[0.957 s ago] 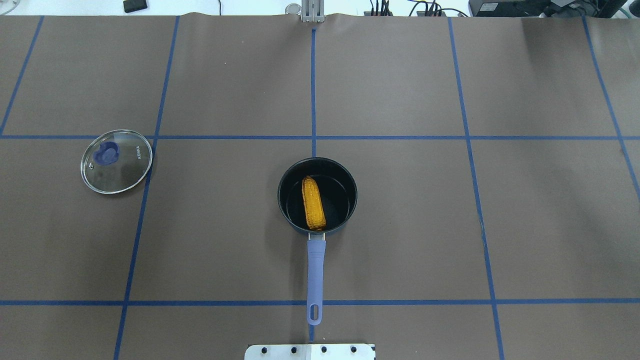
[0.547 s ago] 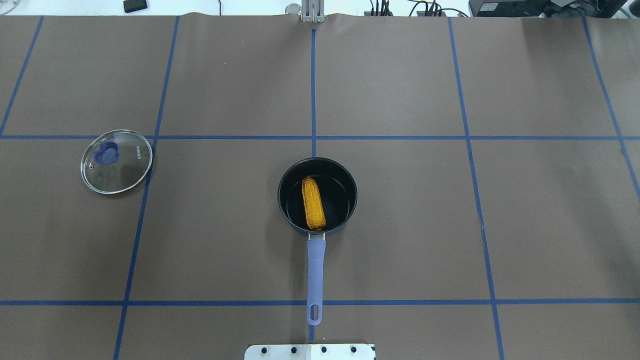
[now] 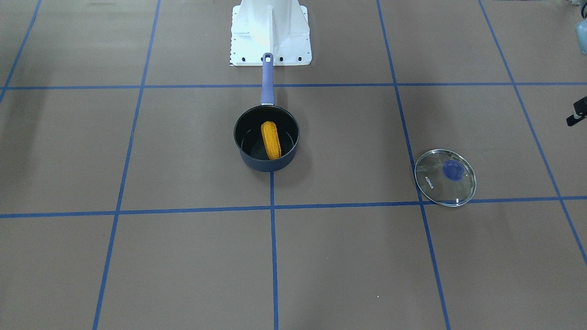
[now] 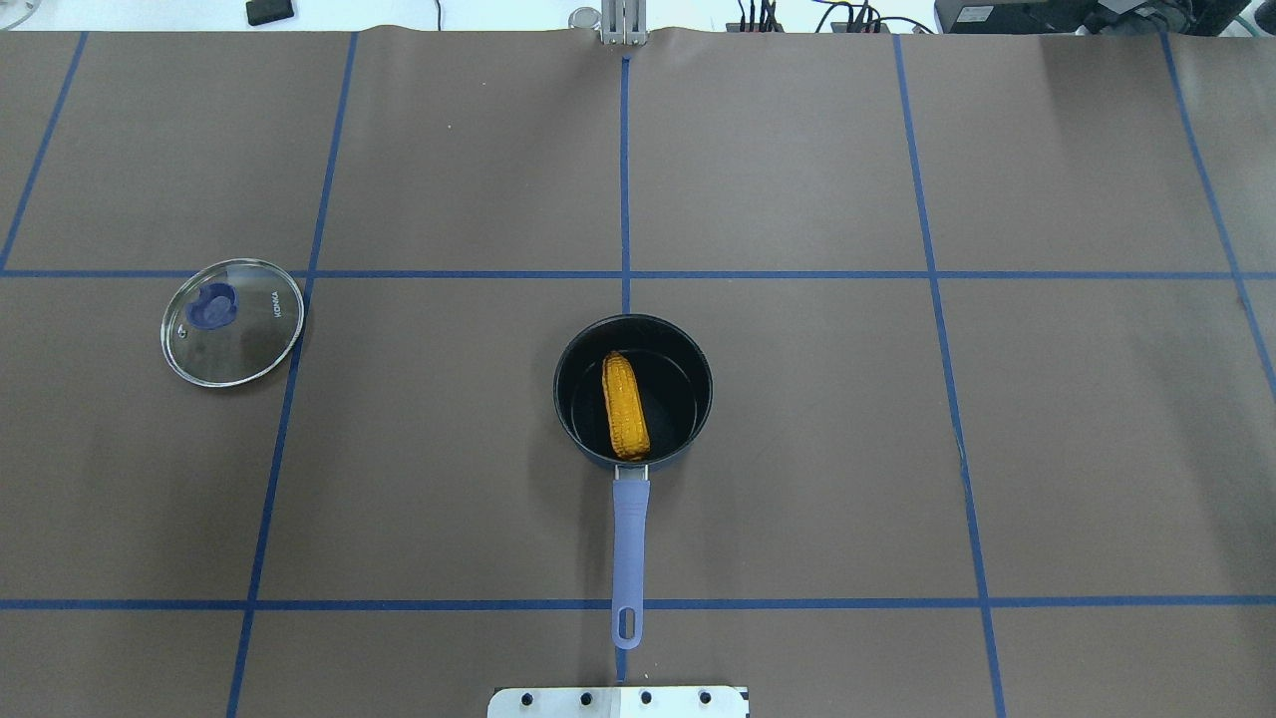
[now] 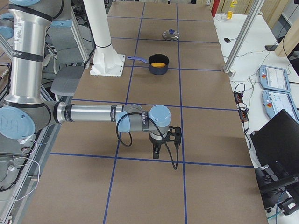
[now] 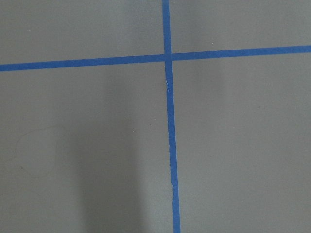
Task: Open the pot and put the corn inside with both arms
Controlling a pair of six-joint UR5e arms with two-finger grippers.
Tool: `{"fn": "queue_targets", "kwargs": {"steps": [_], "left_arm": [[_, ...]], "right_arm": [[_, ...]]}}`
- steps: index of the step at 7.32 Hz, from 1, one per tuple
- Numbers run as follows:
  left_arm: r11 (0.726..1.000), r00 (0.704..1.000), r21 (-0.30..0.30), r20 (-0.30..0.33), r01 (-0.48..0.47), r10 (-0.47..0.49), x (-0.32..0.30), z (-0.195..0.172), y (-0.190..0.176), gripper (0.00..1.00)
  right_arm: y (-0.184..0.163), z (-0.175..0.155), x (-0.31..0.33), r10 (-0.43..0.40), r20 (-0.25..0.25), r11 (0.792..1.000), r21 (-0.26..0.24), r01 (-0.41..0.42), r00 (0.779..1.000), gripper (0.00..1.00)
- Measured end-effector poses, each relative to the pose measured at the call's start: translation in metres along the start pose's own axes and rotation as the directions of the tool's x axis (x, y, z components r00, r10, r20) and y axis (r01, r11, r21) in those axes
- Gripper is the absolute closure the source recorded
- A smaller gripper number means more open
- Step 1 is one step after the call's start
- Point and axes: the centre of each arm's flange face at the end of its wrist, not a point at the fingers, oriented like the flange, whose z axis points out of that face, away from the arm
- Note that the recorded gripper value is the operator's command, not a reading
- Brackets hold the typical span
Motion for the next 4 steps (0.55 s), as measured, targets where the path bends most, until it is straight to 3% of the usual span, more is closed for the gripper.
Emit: {"fn": "queue_targets", "kwargs": {"steps": [4], "left_arm": [[1.000,1.000,-0.001,0.000,0.001,-0.001,-0.0006,0.0005,0.0016,0.01]], "right_arm": [[-0.0002,-0.0017,-0.0016,-0.004,0.004,1.000,0.005,0.004,1.000,0.00]]}}
